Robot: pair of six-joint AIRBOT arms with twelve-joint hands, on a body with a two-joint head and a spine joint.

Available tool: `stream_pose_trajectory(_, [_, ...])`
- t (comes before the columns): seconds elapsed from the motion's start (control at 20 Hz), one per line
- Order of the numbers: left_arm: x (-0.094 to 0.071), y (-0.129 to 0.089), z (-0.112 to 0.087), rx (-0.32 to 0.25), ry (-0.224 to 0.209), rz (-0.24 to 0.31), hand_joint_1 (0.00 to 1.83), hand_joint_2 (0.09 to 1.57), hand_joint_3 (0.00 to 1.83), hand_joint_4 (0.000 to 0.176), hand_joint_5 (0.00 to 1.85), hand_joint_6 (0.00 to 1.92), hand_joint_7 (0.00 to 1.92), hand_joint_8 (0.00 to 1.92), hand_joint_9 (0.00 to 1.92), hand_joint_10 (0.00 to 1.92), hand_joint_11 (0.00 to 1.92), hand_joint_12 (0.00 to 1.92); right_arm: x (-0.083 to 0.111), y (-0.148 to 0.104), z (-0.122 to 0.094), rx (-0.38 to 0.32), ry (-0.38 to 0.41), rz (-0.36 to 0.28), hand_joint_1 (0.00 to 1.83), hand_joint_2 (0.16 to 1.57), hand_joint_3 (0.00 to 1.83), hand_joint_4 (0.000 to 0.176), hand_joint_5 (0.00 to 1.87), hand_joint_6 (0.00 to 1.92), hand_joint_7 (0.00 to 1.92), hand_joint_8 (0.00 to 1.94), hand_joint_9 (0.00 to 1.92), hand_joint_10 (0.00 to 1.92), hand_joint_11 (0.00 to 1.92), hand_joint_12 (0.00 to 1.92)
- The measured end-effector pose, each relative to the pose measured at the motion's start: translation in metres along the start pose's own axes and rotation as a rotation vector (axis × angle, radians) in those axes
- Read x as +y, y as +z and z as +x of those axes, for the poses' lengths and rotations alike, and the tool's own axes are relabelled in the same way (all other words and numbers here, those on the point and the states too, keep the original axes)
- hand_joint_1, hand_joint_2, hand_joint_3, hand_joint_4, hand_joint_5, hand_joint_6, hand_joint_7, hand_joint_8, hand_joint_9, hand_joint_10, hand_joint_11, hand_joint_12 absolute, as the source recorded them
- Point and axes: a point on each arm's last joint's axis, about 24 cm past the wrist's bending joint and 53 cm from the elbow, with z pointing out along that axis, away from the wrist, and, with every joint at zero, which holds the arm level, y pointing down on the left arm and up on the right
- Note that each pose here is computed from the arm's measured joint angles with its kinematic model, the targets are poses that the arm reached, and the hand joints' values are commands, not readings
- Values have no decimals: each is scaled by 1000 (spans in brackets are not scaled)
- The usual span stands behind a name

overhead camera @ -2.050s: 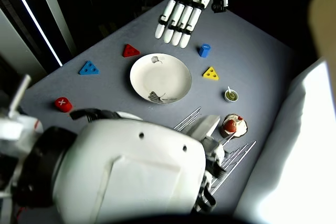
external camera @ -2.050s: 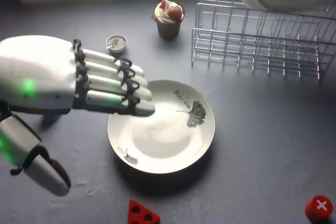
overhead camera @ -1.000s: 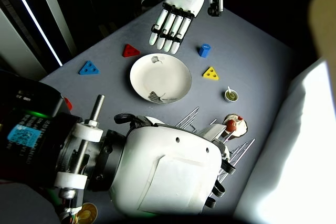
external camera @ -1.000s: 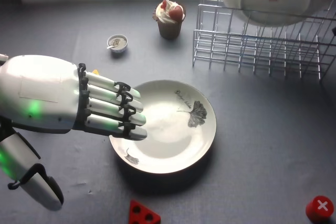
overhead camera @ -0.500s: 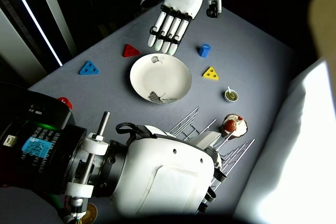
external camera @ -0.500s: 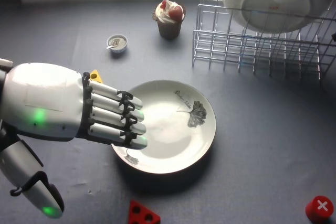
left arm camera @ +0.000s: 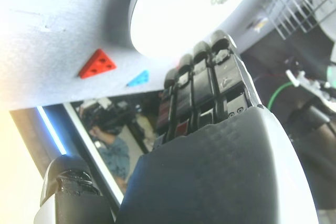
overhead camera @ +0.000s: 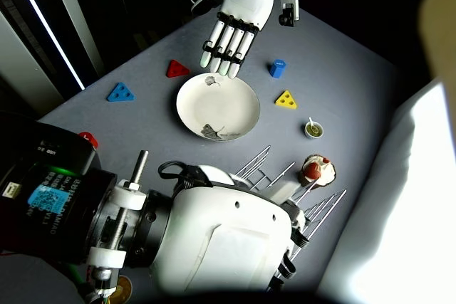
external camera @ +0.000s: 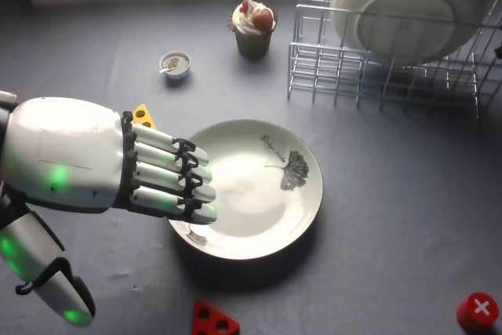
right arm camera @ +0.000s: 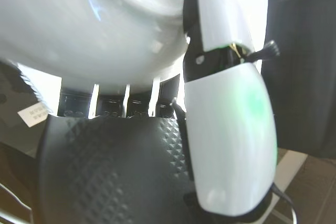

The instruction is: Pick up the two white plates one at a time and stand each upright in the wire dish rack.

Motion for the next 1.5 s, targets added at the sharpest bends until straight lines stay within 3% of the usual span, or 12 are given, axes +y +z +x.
stream_pose_trajectory(0.4, [3,6,15,29,-24,-11,2,895,0,0,89,4,132,3,139,7,157,13,6,0,1,2,-10,-18,879,897,0,0,660,0,748,0,703,0,785,56])
stream_pose_trajectory(0.5, [8,5,20,44,-19,-29,3,888,0,0,93,3,140,4,149,8,175,19,14,-2,-1,-4,-40,-47,849,899,0,13,664,5,707,0,663,0,730,32])
stream_pose_trajectory(0.65, [13,7,24,62,-6,-51,0,891,0,0,102,4,138,2,143,3,156,10,29,-5,2,-3,-76,-99,800,931,11,19,526,0,584,0,545,0,613,0])
stream_pose_trajectory(0.7, [15,8,24,62,-6,-59,0,889,0,0,111,7,150,7,156,8,166,14,33,-6,3,-1,-102,-115,788,937,11,9,466,0,507,0,487,0,557,0])
stream_pose_trajectory(0.75, [16,8,25,62,-6,-64,0,889,0,0,115,8,157,9,165,11,177,18,37,-7,5,1,-130,-131,730,937,8,15,397,0,438,0,411,0,500,0])
stream_pose_trajectory(1.0, [26,8,27,70,0,-106,0,899,2,0,96,0,141,0,145,2,154,7,85,-36,20,16,-427,-380,659,898,0,0,205,0,278,0,258,0,318,0])
stream_pose_trajectory(1.2, [33,8,35,95,6,-131,0,899,2,0,99,1,147,1,148,1,144,5,92,-75,70,117,-690,-568,579,913,2,0,145,0,226,0,208,0,276,0])
stream_pose_trajectory(1.35, [34,8,39,105,5,-138,1,899,1,0,109,3,164,6,165,6,184,21,95,-115,106,171,-875,-730,642,848,0,0,108,0,188,0,182,0,230,0])
stream_pose_trajectory(1.45, [35,8,41,109,2,-143,5,893,0,0,107,2,160,3,152,0,163,11,89,-126,112,188,-913,-758,647,876,0,0,44,4,86,2,101,4,136,7])
stream_pose_trajectory(1.5, [36,7,42,111,-2,-144,10,889,0,0,121,7,174,8,167,6,177,16,82,-126,112,197,-921,-744,864,826,0,0,118,9,150,7,158,9,187,28])
